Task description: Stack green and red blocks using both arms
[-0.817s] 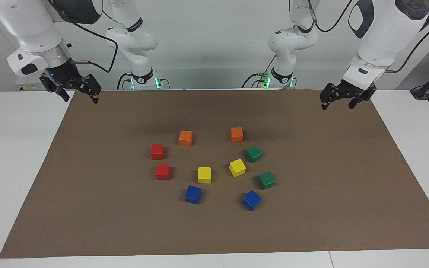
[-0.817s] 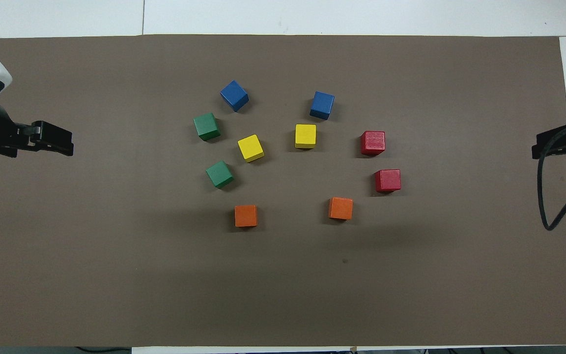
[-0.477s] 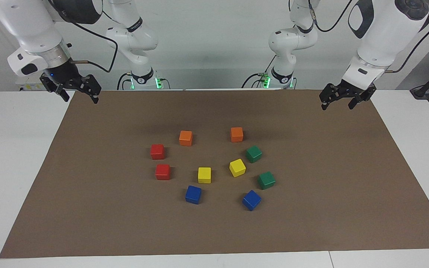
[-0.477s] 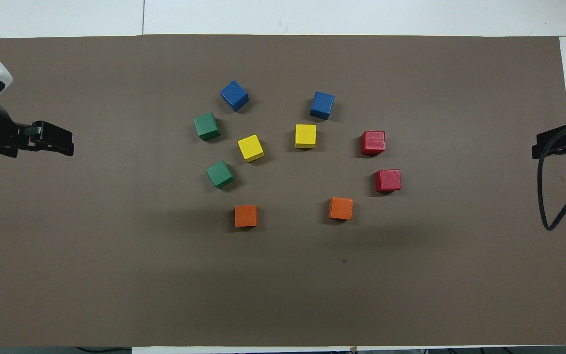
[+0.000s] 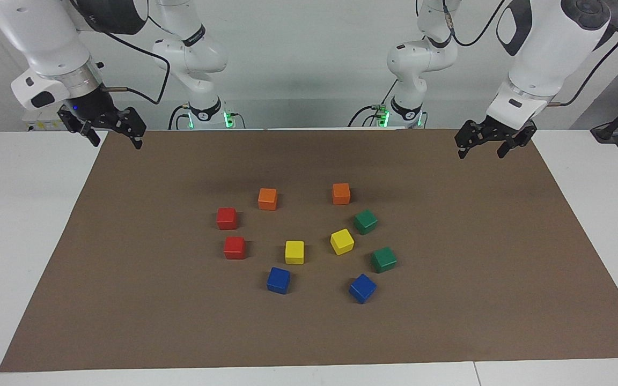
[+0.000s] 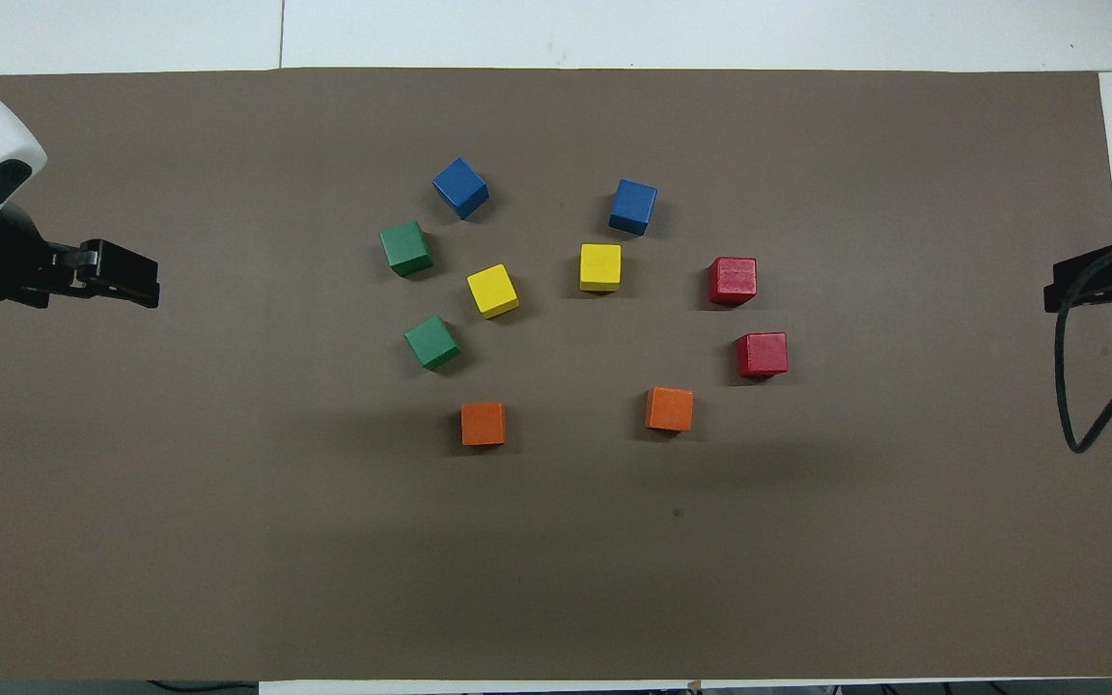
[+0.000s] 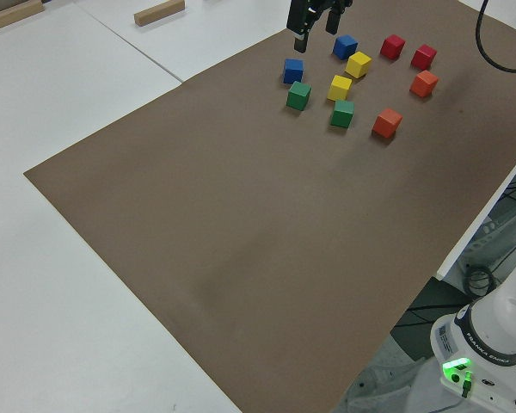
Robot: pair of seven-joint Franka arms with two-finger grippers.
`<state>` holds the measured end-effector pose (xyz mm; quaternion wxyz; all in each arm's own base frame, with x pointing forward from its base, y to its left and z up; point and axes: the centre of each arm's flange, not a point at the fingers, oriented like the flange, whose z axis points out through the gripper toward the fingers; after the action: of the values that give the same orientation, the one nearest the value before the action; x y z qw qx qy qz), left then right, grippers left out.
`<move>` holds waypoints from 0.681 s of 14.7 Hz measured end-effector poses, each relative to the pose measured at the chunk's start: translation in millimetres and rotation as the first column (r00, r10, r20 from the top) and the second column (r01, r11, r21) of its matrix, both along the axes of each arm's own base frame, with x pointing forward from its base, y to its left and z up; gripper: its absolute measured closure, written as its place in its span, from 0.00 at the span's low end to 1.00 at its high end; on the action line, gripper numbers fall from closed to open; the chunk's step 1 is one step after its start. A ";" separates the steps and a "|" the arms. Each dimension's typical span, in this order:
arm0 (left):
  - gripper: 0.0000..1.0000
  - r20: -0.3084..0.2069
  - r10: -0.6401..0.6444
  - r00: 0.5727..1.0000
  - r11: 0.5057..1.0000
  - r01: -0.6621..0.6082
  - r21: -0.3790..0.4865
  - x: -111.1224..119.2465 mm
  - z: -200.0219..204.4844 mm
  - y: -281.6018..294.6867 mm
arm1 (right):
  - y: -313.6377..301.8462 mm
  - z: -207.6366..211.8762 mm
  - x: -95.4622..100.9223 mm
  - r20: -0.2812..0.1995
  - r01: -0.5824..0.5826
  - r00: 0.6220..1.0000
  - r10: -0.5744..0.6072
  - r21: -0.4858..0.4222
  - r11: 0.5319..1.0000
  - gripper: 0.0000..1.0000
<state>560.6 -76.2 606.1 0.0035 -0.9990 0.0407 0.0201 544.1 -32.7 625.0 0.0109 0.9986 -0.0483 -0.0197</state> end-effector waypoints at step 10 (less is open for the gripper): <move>0.00 -0.045 0.169 0.985 0.985 -0.171 -0.040 13.7 -51.5 -94.8 | 0.1 0.0 0.0 0.000 0.000 1.000 0.000 0.000 1.000 0.00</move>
<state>574.2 -171.0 554.7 -0.0207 -0.9980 -0.0441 0.0399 544.0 -32.6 625.0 0.0109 0.9986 -0.0482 -0.0197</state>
